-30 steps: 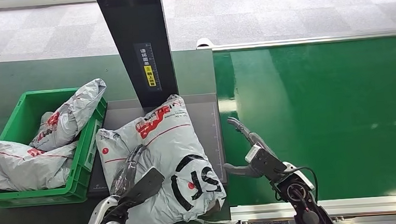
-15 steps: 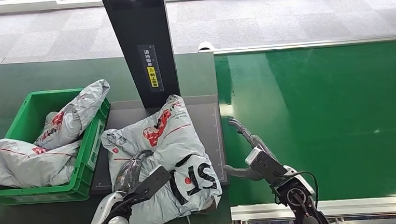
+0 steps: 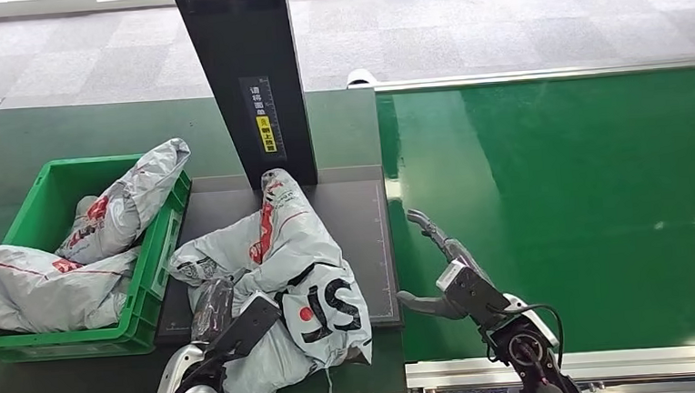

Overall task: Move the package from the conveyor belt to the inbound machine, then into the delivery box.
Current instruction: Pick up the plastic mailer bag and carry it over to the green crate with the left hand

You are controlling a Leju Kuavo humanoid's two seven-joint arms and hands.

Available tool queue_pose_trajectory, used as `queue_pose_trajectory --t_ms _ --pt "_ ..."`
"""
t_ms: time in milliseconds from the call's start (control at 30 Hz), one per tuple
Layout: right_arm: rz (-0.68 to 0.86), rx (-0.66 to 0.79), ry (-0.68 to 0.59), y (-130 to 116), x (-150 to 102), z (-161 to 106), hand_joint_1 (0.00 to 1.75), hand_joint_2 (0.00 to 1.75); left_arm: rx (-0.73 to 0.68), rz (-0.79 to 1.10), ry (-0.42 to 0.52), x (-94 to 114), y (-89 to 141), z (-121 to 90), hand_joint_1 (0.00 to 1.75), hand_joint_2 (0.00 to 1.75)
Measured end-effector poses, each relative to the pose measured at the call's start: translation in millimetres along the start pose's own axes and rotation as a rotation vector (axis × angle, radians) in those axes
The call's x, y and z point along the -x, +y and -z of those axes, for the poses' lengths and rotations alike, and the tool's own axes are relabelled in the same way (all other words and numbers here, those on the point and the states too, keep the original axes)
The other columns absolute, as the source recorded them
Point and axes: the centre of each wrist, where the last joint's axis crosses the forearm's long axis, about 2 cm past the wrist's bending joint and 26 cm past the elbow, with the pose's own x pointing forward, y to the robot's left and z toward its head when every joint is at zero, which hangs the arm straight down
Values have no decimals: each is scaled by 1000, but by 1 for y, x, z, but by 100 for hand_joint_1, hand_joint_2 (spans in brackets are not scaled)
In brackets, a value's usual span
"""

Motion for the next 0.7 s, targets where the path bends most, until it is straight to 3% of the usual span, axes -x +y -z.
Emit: queue_pose_trajectory --t_ms 200,400,533,667,700 --pt "7 6 -4 -2 0 -1 0 175 -106 -72 -101 -1 4 -1 175 175" --pt "19 25 -26 -5 1 -1 0 175 -474 -177 -368 -12 26 -3 175 175" --pt "25 45 -41 -9 1 1 0 175 -694 -40 -511 -33 55 -7 175 175" --pt "27 54 -47 -10 3 3 0 175 -828 81 -647 -59 93 -10 175 0" --pt "26 58 -49 -11 3 2 0 175 -868 111 -674 -66 104 -11 175 0"
